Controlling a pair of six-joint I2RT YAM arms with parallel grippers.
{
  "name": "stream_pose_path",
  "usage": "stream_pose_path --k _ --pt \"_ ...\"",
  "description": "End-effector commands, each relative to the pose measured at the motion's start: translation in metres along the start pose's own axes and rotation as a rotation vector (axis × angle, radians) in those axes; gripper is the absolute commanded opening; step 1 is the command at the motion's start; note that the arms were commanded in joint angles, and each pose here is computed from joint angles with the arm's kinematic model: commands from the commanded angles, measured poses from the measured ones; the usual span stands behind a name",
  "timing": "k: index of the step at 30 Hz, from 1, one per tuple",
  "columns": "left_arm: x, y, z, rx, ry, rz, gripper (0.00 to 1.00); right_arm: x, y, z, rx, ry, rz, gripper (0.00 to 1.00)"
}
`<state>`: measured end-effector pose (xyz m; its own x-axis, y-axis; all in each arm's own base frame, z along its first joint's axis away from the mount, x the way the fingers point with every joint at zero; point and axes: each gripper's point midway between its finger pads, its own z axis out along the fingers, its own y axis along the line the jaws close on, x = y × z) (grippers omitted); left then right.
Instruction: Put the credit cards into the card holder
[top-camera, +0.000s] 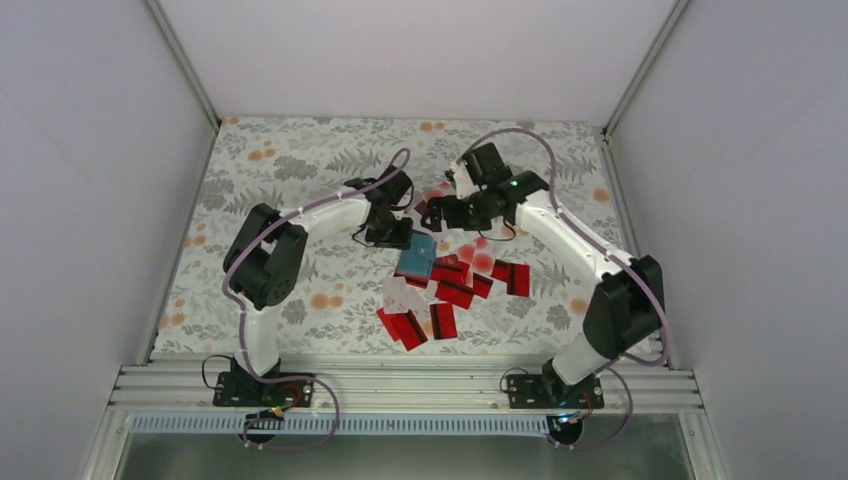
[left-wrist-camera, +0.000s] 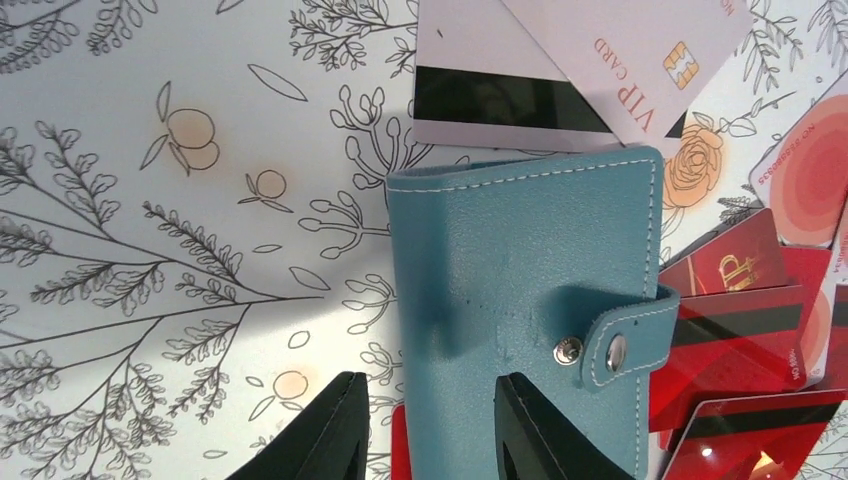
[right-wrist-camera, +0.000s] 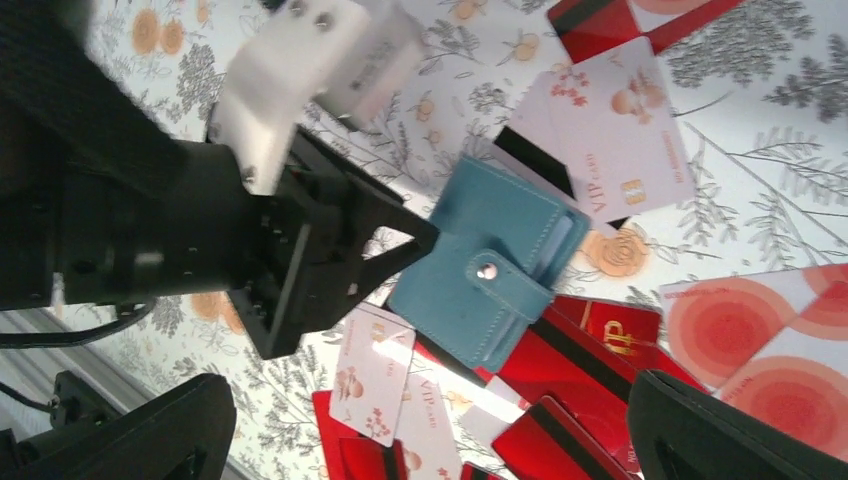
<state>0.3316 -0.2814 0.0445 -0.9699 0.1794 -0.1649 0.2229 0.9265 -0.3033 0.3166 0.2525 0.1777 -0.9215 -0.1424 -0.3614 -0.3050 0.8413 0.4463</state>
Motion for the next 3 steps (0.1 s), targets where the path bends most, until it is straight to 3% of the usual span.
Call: stream_pose_path --k 1,3 --pt "-0.0123 -0.0103 -0.0268 0.019 -0.078 -0.006 0.34 -0.0272 -0.0065 -0.0197 -0.002 -0.167 -0.037 0.99" --pt "-0.0137 -0.0118 -0.0324 0.025 -0.095 -0.004 0.35 -0.0284 -0.008 -0.0283 0.012 -0.205 -0.038 0.99"
